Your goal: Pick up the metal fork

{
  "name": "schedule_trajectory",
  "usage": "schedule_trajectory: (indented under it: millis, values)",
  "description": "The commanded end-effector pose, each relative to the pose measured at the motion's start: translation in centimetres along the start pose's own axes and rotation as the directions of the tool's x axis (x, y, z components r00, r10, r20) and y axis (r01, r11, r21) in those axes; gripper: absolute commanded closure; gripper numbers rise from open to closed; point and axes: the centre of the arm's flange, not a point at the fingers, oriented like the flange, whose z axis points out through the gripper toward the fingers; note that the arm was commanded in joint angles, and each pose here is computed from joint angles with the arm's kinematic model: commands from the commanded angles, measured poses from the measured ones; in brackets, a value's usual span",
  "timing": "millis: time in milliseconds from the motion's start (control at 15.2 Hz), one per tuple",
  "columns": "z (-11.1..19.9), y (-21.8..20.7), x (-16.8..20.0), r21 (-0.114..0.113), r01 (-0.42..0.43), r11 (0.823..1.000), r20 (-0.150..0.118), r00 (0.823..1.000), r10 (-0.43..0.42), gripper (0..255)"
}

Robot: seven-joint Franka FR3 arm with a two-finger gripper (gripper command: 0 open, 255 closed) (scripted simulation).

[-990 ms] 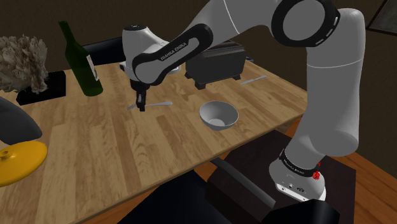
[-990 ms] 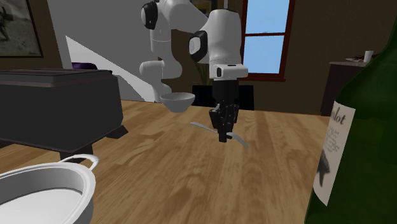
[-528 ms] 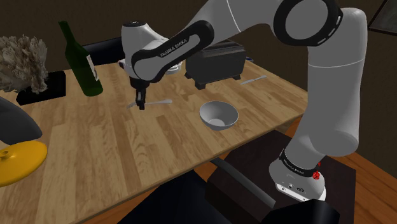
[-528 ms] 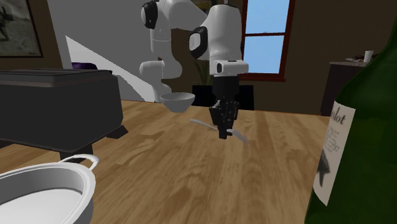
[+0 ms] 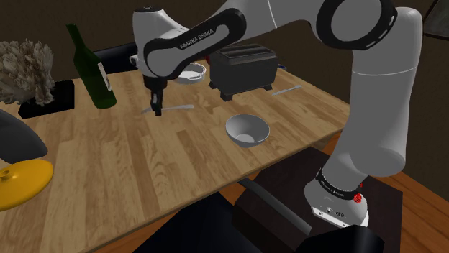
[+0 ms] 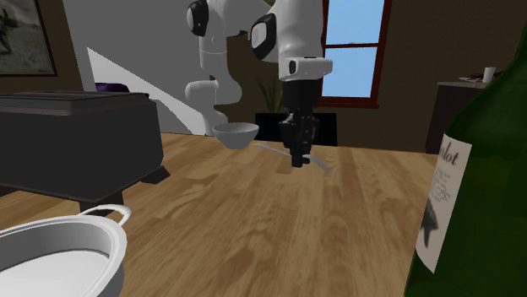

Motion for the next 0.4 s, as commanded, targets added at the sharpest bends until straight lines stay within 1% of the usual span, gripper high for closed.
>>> schedule_trajectory:
  millis: [0,198,330]
  values:
    - [-1.2,0.1,0.1,0.0,0.0,1.0,0.0,1.0,0.0,255]
    - [-2.7,0.3,0.3,0.0,0.0,1.0,0.0,1.0,0.0,255]
    - [-2.8,0.3,0.3,0.0,0.0,1.0,0.0,1.0,0.0,255]
